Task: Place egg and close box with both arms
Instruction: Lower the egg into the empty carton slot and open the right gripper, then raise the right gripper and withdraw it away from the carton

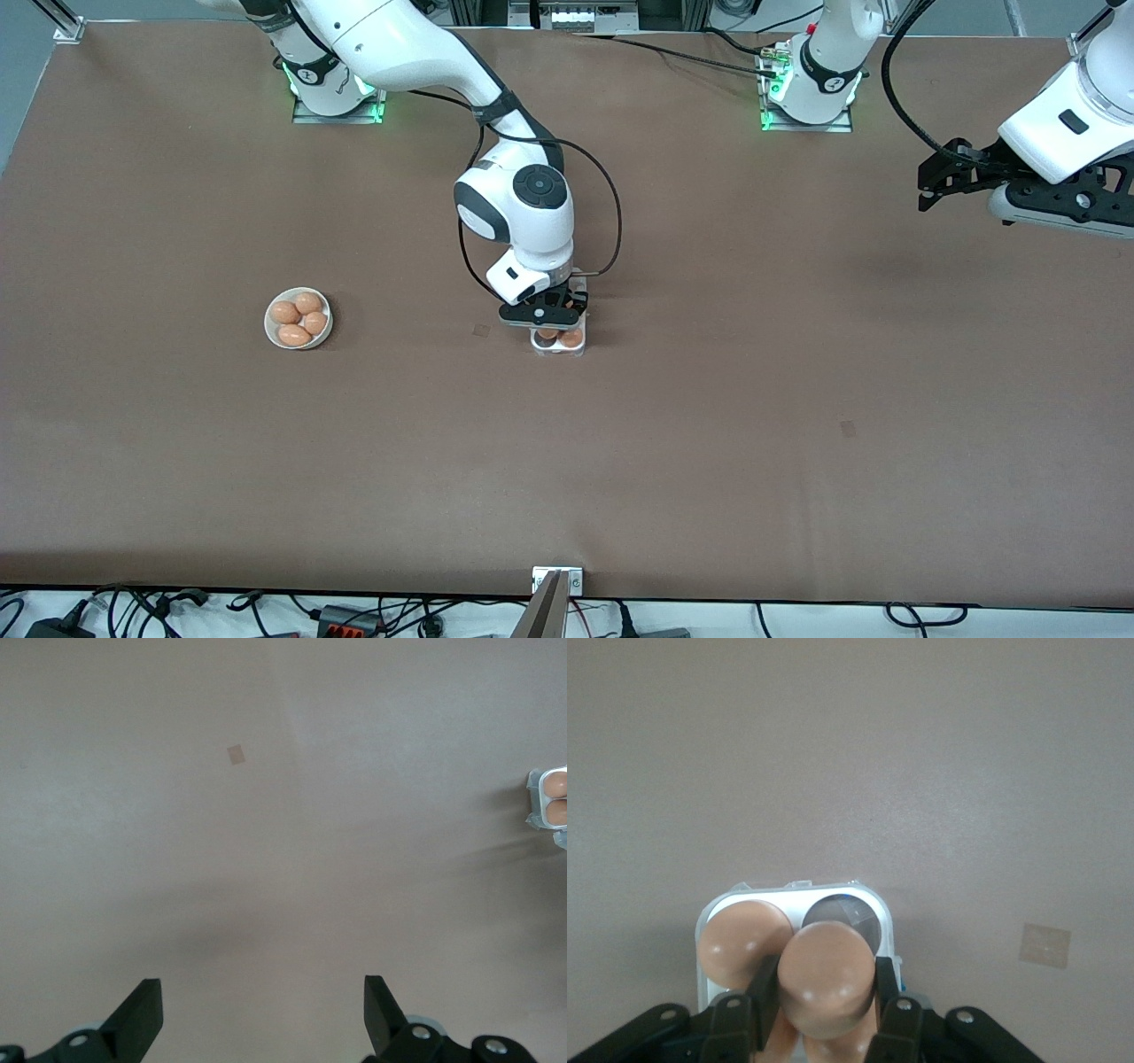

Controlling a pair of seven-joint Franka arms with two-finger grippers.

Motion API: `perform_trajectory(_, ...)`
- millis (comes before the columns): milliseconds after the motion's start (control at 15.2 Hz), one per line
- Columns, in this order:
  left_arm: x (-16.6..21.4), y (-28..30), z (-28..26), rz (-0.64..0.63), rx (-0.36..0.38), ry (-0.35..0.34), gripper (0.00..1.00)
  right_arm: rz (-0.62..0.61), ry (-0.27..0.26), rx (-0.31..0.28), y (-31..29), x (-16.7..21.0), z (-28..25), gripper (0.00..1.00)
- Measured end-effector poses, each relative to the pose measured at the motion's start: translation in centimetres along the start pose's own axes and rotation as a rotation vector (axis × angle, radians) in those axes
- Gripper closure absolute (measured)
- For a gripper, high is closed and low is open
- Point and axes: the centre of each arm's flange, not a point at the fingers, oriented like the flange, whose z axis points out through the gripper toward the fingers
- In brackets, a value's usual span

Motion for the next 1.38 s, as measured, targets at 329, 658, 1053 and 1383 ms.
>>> perform_trajectory(329, 0.0, 0.0, 0.0, 0.000, 0.000, 0.000, 0.00, 0.024, 0.007, -0.007, 0.1, 0.0, 0.3, 0.30)
perform_trajectory(658, 0.0, 0.0, 0.0, 0.000, 0.000, 0.000, 0.00, 0.028, 0.012, 0.000, 0.1, 0.1, 0.3, 0.00)
perform_trajectory(1053, -0.2, 0.0, 0.3, 0.000, -0.002, -0.027, 0.00, 0.055, 0.061, -0.008, 2.8, 5.2, -3.5, 0.00)
perform_trajectory(1383, -0.2, 0.1, 1.0, 0.003, -0.005, -0.059, 0.00, 0.076, 0.069, -0.055, 7.8, 10.0, -9.1, 0.00)
